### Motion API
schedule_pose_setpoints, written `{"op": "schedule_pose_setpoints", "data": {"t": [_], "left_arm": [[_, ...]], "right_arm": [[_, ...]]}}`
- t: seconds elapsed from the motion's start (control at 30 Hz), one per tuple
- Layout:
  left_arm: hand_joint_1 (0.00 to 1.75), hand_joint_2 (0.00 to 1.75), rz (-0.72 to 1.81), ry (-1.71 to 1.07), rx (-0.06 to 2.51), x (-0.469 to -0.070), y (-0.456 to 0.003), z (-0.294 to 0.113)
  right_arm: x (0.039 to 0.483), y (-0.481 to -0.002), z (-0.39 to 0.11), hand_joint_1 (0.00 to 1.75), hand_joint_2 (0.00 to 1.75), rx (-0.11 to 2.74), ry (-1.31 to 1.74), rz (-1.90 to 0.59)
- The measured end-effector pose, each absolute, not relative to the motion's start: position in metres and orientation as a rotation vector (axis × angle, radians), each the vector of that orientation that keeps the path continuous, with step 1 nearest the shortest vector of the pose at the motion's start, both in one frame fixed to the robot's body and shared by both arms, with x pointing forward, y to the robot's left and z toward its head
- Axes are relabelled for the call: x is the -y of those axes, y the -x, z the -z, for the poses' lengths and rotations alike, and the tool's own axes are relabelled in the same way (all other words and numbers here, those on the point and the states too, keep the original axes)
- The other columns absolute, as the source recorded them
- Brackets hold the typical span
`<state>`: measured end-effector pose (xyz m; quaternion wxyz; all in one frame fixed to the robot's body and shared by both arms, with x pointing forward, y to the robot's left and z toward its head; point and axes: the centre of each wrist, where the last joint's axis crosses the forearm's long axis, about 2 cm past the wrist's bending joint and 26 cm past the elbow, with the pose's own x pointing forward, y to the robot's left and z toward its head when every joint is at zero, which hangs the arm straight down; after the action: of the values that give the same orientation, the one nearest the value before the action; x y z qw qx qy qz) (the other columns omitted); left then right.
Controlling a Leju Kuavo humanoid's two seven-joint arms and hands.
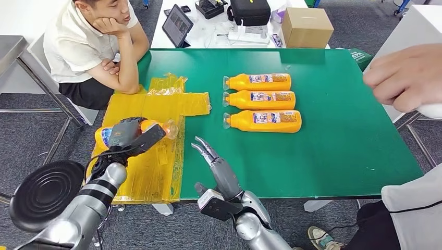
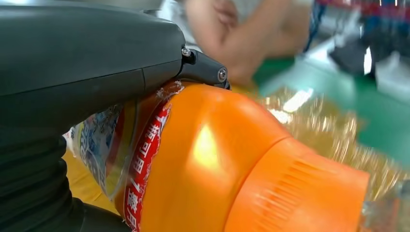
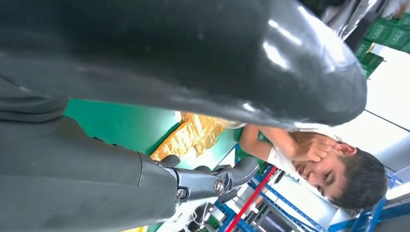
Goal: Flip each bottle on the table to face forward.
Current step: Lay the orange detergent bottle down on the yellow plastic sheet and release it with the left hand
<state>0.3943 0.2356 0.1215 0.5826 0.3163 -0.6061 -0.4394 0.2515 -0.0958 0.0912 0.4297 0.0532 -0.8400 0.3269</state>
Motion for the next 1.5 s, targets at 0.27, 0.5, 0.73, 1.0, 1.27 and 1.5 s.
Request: {"op": "schedule_pose_setpoints", "data": {"t": [0.27,0.5,0.73,1.0,1.27,1.5], "left_arm": [[1.75,1.75,1.345,-0.842,1.110,-0.233,-0.419,-0.134],[1.75,1.75,1.551,-0.945,0.972,-0.228,-0.422,-0.132],[1.75,1.75,1.613,-0.957,0.952,-0.222,-0.422,-0.132],[1.62,1.75,1.647,-0.928,0.961,-0.214,-0.422,-0.133],[0.60,1.75,1.595,-0.686,1.026,-0.201,-0.419,-0.131],[0.00,1.75,1.519,-0.569,1.042,-0.204,-0.419,-0.130]], "right_arm": [[0.095,-0.247,-0.087,0.00,0.00,2.071,-0.168,-0.799],[0.095,-0.242,-0.084,0.00,0.00,2.052,-0.179,-0.784],[0.094,-0.241,-0.083,0.00,0.00,2.044,-0.179,-0.775],[0.094,-0.241,-0.080,0.00,0.00,2.035,-0.180,-0.773],[0.092,-0.239,-0.075,0.00,0.00,2.031,-0.195,-0.752],[0.091,-0.237,-0.070,0.00,0.00,2.026,-0.196,-0.739]]}}
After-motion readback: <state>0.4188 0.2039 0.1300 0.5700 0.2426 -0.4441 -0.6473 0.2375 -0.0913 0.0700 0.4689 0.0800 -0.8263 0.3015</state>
